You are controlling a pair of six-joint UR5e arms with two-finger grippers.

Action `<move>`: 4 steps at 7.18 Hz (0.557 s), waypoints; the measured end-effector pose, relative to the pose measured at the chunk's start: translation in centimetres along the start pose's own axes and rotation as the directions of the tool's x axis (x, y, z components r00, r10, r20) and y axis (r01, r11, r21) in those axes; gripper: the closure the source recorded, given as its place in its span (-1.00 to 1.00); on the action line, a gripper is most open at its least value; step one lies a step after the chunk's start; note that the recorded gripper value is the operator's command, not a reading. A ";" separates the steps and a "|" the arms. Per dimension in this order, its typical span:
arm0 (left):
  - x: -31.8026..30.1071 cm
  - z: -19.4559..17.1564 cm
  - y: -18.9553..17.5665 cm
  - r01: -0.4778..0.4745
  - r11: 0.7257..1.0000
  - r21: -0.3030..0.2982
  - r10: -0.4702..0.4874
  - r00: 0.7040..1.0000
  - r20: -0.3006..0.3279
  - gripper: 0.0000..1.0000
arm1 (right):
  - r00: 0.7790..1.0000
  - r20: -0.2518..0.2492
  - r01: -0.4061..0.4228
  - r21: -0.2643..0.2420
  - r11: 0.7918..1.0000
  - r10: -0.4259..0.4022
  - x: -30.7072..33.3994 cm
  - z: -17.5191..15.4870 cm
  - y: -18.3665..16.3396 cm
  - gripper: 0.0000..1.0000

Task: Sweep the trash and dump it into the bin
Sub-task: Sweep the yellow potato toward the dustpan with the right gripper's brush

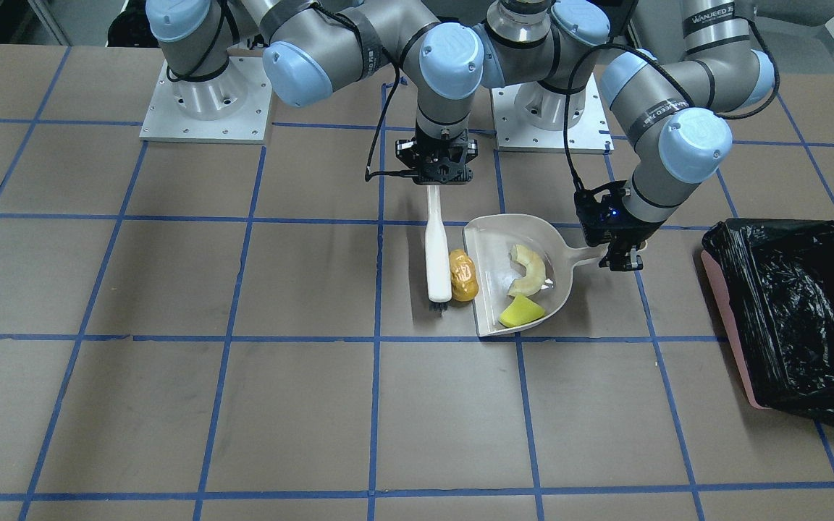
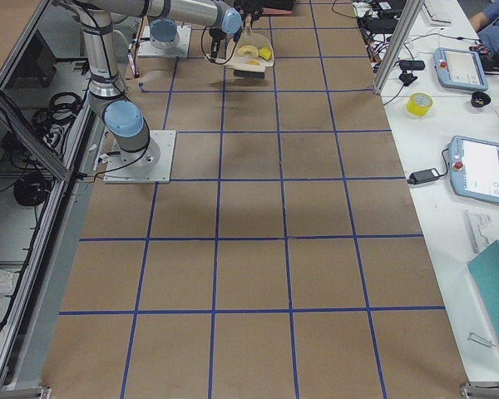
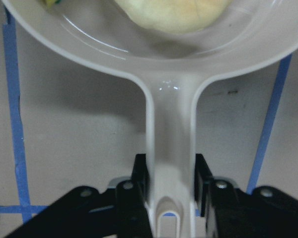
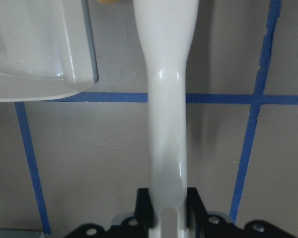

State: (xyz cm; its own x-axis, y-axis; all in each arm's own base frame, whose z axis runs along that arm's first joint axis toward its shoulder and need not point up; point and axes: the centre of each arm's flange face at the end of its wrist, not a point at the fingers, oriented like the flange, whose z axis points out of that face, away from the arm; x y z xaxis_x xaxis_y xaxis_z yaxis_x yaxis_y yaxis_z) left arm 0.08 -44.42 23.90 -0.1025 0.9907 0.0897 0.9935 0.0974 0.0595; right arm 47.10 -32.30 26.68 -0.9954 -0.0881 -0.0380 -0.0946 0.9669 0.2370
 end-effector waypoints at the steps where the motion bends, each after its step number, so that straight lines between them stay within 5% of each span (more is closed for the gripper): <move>1: 0.0 0.0 0.0 0.000 1.000 0.000 0.000 1.000 0.000 1.00 | 0.998 0.008 0.069 0.006 0.998 -0.069 -1.5 -0.4 -0.8 1.00; 4: -0.3 -0.3 0.5 -0.004 1.000 0.009 0.004 1.000 0.011 1.00 | 0.995 0.021 0.102 -0.002 0.995 -0.102 -3.8 -1.2 -2.4 1.00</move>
State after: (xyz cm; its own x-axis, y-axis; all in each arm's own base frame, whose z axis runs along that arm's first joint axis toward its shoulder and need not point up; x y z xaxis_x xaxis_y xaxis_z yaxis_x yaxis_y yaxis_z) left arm 0.62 -44.70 24.25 -0.0980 0.9920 0.0792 0.9943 0.0943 0.0497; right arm 51.09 -34.55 27.44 -0.9800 -0.1815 -0.0821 -0.1960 0.9522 0.2341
